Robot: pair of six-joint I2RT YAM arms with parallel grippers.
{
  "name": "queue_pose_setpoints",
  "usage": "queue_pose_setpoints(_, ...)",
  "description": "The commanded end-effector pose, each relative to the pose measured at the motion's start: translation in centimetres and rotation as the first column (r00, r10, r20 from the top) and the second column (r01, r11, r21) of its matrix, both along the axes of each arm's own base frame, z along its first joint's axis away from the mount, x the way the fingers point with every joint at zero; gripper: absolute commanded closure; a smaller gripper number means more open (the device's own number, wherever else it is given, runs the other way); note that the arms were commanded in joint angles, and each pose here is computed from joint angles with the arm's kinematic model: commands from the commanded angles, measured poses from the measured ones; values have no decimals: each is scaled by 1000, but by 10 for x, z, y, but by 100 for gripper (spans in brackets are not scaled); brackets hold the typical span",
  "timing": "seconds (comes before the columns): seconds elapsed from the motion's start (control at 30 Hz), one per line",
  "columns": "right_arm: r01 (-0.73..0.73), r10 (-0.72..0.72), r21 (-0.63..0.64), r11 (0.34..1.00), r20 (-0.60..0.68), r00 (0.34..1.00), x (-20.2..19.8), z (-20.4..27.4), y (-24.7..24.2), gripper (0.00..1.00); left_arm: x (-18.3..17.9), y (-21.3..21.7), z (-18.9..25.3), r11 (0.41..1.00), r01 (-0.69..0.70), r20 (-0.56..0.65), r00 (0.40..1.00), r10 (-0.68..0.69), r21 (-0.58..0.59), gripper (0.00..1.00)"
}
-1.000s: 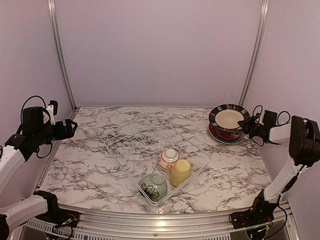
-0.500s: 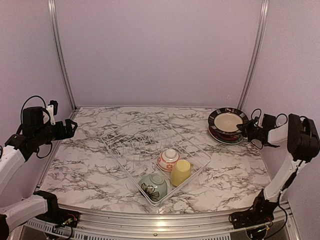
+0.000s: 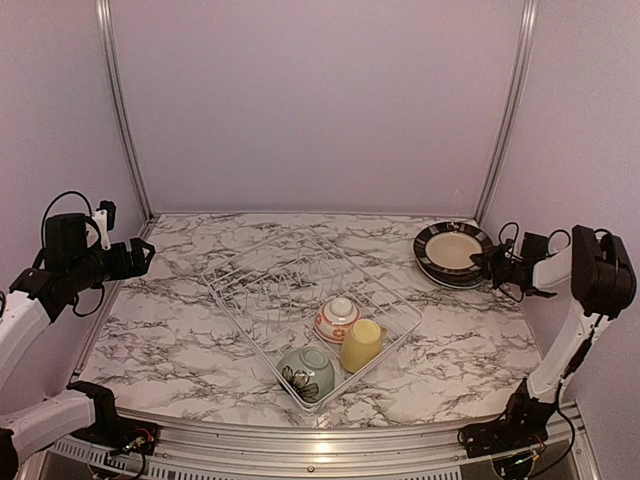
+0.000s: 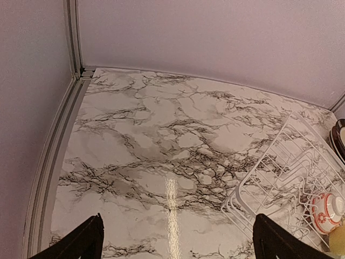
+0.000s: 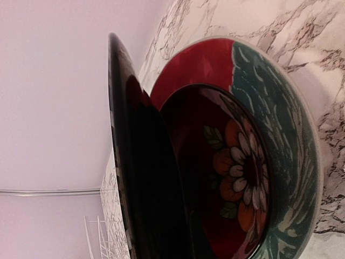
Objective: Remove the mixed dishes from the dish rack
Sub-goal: Place the plate with another plate.
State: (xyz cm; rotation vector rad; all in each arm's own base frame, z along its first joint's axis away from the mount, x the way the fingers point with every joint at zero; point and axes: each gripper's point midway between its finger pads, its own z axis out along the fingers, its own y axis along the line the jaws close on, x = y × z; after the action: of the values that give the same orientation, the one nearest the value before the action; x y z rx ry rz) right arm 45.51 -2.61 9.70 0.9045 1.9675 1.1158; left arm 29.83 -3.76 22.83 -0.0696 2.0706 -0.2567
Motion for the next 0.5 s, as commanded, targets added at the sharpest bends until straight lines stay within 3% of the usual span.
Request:
queue_pose_setpoints(0.0,-50,56,-38,998,161,985,13,35,1,91,-2,1,1,1000,3,-1,1000,-3,13,1)
queue_pose_setpoints(0.17,-51,59,-60,997,148,987,13,30,-1,84,-1,0,1,1000,4,-1,1000,-4,12,1)
queue_pose_setpoints(0.3,-40,53,-117,992,114,992,12,26,-6,72,-1,0,2,1000,4,0,1000,-4,11,1)
queue_pose_setpoints(0.47,-41,53,-188,981,56,997,6,20,-11,67,-2,0,2,1000,5,3,1000,-5,10,1)
